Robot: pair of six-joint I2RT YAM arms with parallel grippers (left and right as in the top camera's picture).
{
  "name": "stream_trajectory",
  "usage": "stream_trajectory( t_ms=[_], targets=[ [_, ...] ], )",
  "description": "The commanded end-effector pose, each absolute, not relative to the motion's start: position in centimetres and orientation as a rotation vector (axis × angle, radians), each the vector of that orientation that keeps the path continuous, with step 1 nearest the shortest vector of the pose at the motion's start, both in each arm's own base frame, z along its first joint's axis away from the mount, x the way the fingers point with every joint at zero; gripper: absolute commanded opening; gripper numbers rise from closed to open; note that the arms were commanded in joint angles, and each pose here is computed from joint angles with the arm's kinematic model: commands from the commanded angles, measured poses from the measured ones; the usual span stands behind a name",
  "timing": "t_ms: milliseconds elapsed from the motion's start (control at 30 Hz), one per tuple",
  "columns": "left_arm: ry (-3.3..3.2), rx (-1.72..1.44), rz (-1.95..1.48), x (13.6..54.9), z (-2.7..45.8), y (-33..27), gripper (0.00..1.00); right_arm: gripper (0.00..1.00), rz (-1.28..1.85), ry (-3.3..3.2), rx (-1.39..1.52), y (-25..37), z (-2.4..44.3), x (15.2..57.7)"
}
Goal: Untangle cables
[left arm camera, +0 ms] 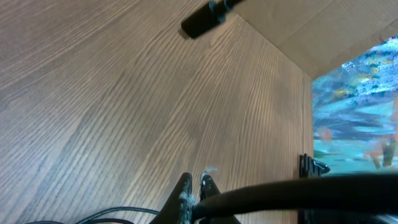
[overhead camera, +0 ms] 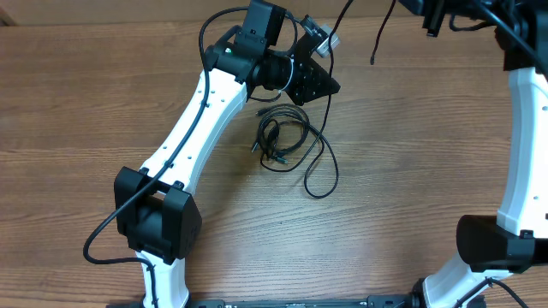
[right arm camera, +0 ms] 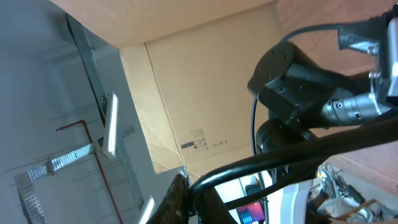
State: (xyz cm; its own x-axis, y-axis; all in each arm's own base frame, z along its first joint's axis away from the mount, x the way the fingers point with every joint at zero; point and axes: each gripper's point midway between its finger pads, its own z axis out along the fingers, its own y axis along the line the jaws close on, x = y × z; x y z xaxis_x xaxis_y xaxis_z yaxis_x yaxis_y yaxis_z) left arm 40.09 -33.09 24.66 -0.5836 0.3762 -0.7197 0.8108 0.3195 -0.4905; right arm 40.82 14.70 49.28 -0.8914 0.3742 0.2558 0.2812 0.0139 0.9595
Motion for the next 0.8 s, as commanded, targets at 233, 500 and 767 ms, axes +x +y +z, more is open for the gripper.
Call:
stream_trajectory(
  t_ms=[233, 500, 767],
  targets=[
    [2.175, 0.841, -1.254, 39.7, 28.9, -30.9, 0.04, 0.28, 1.744, 2.032, 0.410, 7.8, 49.5, 42.3],
    [2.160, 0.682, -1.102, 38.6, 34.4, -28.4, 0.04, 0.96, 1.569, 2.049, 0.304, 4.7, 47.1, 41.6],
    [2.034, 0.551, -1.097, 36.1, 42.3, -26.5, 0.04, 1.00, 1.391, 2.127, 0.322, 3.7, 44.2, 41.7]
  ],
)
